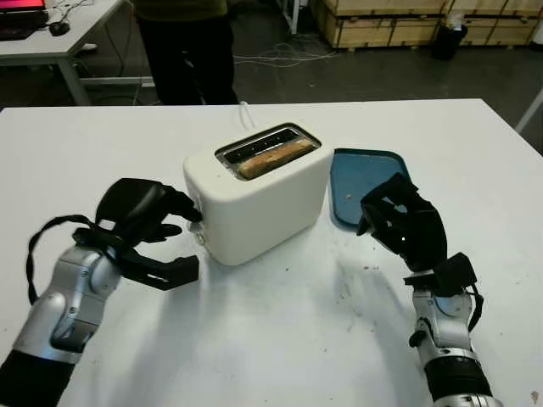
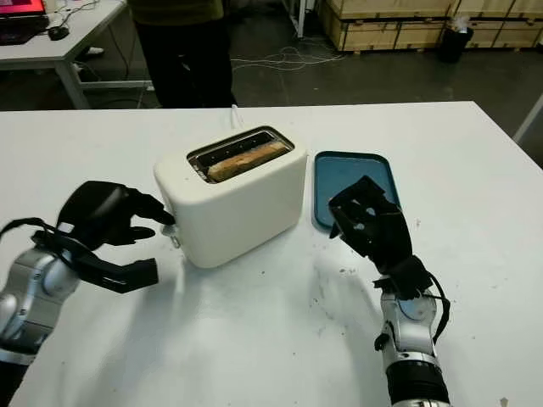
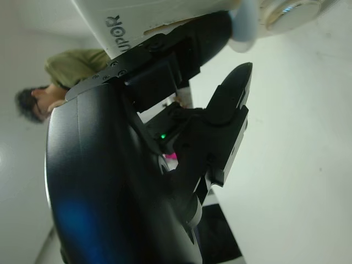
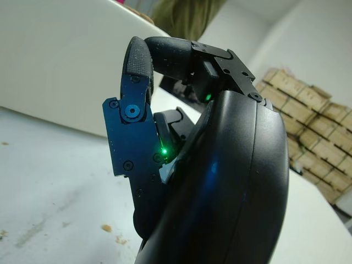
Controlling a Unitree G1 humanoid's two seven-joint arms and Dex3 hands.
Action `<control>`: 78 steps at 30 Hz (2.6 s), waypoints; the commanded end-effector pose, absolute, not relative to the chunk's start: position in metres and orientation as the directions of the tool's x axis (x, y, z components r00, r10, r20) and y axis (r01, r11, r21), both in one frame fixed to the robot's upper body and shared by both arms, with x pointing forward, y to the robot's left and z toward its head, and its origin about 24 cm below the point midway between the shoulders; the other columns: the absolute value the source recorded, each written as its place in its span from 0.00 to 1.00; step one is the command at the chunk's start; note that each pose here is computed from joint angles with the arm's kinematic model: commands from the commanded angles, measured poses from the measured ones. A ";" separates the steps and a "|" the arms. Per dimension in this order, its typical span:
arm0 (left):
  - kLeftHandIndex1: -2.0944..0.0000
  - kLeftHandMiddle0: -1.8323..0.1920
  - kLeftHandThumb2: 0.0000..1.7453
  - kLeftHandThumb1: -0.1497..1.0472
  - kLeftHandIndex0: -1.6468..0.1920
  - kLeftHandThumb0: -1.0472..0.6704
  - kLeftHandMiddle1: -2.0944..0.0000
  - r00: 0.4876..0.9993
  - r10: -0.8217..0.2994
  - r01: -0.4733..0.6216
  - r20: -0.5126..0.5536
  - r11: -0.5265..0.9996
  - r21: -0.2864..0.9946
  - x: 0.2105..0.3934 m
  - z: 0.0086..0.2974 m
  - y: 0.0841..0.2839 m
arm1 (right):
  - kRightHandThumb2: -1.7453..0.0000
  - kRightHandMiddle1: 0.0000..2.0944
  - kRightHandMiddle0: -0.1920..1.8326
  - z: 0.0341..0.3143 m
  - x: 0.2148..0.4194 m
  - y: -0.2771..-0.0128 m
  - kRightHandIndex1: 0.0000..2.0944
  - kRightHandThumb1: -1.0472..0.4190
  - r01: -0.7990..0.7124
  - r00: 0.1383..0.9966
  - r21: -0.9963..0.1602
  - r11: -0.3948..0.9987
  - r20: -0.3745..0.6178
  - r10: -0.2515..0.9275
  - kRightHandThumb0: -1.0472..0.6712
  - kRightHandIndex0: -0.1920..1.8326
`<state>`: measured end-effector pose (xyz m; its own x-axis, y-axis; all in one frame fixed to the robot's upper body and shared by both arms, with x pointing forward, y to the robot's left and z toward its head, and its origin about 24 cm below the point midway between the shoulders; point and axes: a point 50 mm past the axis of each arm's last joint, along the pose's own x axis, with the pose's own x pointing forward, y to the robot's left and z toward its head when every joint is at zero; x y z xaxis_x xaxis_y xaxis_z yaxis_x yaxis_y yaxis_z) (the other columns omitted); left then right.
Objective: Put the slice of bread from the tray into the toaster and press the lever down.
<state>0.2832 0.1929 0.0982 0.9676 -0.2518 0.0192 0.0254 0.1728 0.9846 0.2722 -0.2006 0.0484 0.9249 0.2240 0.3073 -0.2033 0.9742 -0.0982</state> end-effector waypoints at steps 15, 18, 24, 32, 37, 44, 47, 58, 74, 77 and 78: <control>0.99 0.29 0.00 0.85 0.27 0.60 0.95 0.821 -0.108 0.570 -0.560 0.146 0.808 0.229 -0.057 0.177 | 0.80 0.83 0.34 0.050 0.271 -0.203 0.83 0.09 -0.203 0.928 -0.099 0.974 0.297 0.223 0.37 0.49; 0.99 0.28 0.00 0.85 0.26 0.59 0.95 0.839 -0.100 0.544 -0.534 0.169 0.822 0.229 -0.054 0.178 | 0.81 0.83 0.34 0.050 0.269 -0.204 0.83 0.09 -0.202 0.927 -0.099 0.974 0.302 0.223 0.37 0.49; 1.00 0.34 0.01 0.88 0.33 0.60 0.99 0.755 -0.052 0.646 -0.654 0.234 0.727 0.204 -0.093 0.160 | 0.81 0.83 0.34 0.046 0.266 -0.206 0.83 0.09 -0.212 0.933 -0.095 0.973 0.278 0.230 0.37 0.49; 1.00 0.39 0.02 0.89 0.39 0.60 1.00 0.690 -0.070 0.705 -0.721 0.291 0.647 0.200 -0.105 0.147 | 0.81 0.83 0.34 0.044 0.268 -0.203 0.83 0.09 -0.230 0.930 -0.090 0.969 0.273 0.246 0.37 0.48; 0.99 0.39 0.03 0.89 0.39 0.62 1.00 0.669 -0.075 0.725 -0.739 0.284 0.628 0.199 -0.109 0.147 | 0.81 0.83 0.34 0.044 0.270 -0.202 0.83 0.09 -0.231 0.929 -0.087 0.969 0.277 0.246 0.37 0.49; 1.00 0.38 0.02 0.89 0.38 0.62 0.99 0.719 -0.077 0.684 -0.690 0.249 0.685 0.214 -0.090 0.155 | 0.81 0.83 0.34 0.047 0.274 -0.201 0.83 0.09 -0.230 0.927 -0.098 0.968 0.281 0.249 0.37 0.49; 0.99 0.34 0.02 0.89 0.36 0.59 0.98 0.803 -0.069 0.587 -0.592 0.268 0.764 0.231 -0.063 0.163 | 0.81 0.83 0.35 0.047 0.275 -0.200 0.83 0.09 -0.230 0.924 -0.101 0.968 0.290 0.250 0.38 0.49; 0.98 0.25 0.00 0.82 0.26 0.66 0.72 0.979 -0.146 0.187 -0.140 0.389 0.902 0.259 0.051 0.170 | 0.80 0.83 0.34 0.048 0.278 -0.200 0.83 0.09 -0.231 0.922 -0.099 0.968 0.297 0.250 0.37 0.49; 0.96 0.39 0.00 0.78 0.14 0.64 0.17 0.969 -0.188 -0.083 0.160 0.361 0.929 0.249 0.146 0.181 | 0.80 0.83 0.35 0.047 0.279 -0.199 0.83 0.09 -0.234 0.920 -0.095 0.968 0.299 0.252 0.38 0.49; 0.94 0.39 0.00 0.78 0.08 0.64 0.17 0.969 -0.181 -0.099 0.171 0.351 0.931 0.249 0.149 0.184 | 0.80 0.83 0.34 0.047 0.279 -0.199 0.83 0.09 -0.235 0.921 -0.093 0.968 0.296 0.252 0.38 0.49; 0.93 0.39 0.00 0.78 0.07 0.64 0.17 0.968 -0.176 -0.109 0.180 0.353 0.929 0.248 0.149 0.184 | 0.80 0.83 0.34 0.047 0.279 -0.199 0.83 0.09 -0.235 0.921 -0.093 0.968 0.296 0.252 0.38 0.49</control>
<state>0.2480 0.1830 0.1440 0.9717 -0.1789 0.1543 -0.0810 0.3610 0.9290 0.2760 -0.1987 0.0438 0.9252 0.2537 0.2821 -0.2357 0.9670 -0.0967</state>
